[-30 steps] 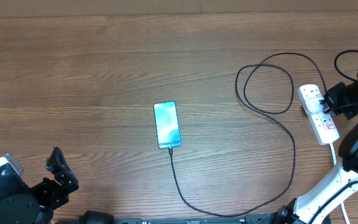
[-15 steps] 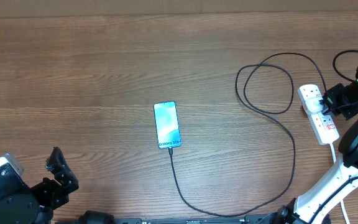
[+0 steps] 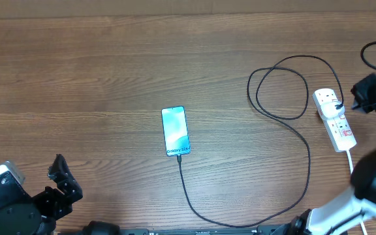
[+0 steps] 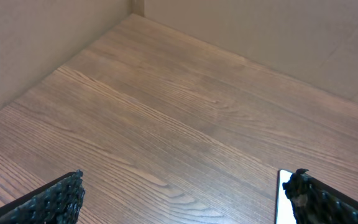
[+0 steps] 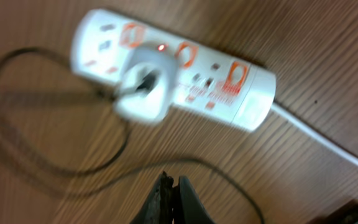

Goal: Plug charger to phone and switch on socket

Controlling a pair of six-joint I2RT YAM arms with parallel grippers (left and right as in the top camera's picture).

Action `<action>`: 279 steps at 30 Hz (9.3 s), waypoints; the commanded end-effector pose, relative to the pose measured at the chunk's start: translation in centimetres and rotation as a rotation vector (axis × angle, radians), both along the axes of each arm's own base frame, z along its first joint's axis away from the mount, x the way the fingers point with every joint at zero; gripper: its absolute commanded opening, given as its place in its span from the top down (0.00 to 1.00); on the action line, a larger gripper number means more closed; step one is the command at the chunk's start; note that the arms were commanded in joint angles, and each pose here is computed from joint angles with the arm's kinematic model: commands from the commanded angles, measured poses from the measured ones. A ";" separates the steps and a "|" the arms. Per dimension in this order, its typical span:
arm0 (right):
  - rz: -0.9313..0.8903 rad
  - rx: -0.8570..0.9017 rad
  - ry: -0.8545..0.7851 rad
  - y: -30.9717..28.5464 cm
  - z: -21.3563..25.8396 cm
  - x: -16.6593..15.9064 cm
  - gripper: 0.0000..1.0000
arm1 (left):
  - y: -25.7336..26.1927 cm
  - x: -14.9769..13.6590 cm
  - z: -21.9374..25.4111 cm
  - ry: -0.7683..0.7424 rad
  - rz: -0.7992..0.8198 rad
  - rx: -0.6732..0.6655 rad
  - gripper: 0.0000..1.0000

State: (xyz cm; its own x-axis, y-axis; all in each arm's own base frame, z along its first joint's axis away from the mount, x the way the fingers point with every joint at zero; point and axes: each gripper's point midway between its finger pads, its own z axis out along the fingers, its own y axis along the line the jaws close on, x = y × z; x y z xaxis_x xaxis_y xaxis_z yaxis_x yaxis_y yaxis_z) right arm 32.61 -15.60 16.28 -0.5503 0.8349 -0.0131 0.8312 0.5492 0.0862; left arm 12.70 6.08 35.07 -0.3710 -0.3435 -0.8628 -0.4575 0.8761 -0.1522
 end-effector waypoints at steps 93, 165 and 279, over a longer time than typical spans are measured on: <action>0.489 -0.566 -1.863 17.8 11.4 -10.2 0.00 | 0.2 -0.1 0.1 -0.002 0.005 0.015 0.00; 0.468 -0.542 -1.427 15.4 0.7 -8.0 0.00 | 0.2 -0.1 0.1 -0.003 0.005 0.015 0.00; 0.468 -0.542 -1.427 15.4 0.7 -8.0 0.00 | -7.5 11.8 -19.2 -0.399 -0.450 0.230 0.00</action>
State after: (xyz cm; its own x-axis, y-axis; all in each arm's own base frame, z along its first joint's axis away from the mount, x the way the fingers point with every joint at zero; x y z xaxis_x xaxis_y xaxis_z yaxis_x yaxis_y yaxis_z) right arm 24.63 -0.24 17.24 -0.0235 0.3332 -0.9426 0.0049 0.9429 0.3332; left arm 24.50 -1.33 16.04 -0.0752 -0.0366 -0.9965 0.0075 0.9993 -0.0372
